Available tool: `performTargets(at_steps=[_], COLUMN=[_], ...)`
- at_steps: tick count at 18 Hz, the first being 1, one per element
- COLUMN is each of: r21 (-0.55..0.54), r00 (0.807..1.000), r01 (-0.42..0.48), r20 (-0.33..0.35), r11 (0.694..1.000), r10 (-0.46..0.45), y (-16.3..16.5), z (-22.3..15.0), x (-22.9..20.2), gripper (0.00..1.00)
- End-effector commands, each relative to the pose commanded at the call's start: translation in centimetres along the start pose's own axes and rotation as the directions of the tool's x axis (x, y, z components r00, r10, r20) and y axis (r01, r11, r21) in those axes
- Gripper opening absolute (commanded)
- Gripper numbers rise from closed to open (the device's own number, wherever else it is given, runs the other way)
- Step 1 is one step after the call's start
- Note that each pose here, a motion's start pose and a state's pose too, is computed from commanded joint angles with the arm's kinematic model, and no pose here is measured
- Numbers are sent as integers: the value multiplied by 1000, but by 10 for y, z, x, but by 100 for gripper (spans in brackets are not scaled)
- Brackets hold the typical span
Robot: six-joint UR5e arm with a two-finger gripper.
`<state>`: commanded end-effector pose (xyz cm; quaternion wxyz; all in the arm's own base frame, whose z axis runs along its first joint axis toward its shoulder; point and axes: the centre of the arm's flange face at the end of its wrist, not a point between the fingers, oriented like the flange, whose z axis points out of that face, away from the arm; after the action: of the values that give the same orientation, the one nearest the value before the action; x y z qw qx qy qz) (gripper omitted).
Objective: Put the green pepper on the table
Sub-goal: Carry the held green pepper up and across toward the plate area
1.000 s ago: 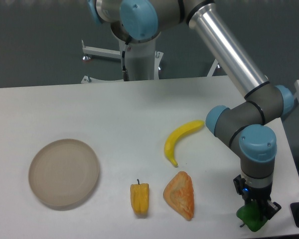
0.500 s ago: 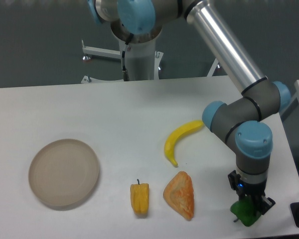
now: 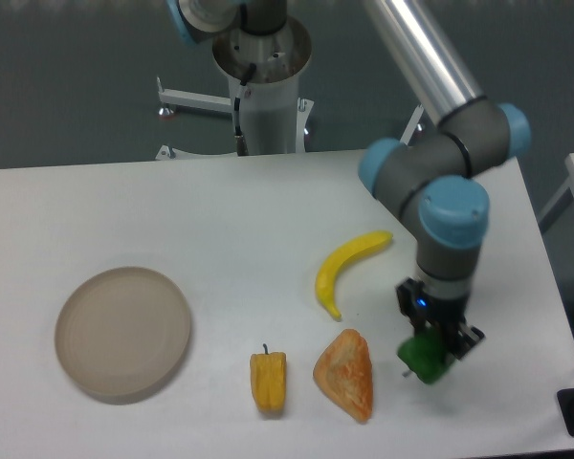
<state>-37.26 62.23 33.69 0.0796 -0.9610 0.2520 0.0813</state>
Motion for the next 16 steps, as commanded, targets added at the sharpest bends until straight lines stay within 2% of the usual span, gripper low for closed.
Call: performTargets(at_steps=[4, 5, 7, 9, 16], r21=[12, 5, 1, -15, -56], r00=[994, 989, 982, 972, 958], r01=[105, 137, 170, 211, 228], r20=[-43, -61, -78, -98, -165], r11=[994, 991, 985, 977, 972], r10=[-105, -136, -170, -212, -234], y=[-12, -11, -30, -29, -38], z=[-11, -11, -13, -7, 13], x=[58, 76, 107, 124, 180], gripper=[24, 24, 24, 24, 24])
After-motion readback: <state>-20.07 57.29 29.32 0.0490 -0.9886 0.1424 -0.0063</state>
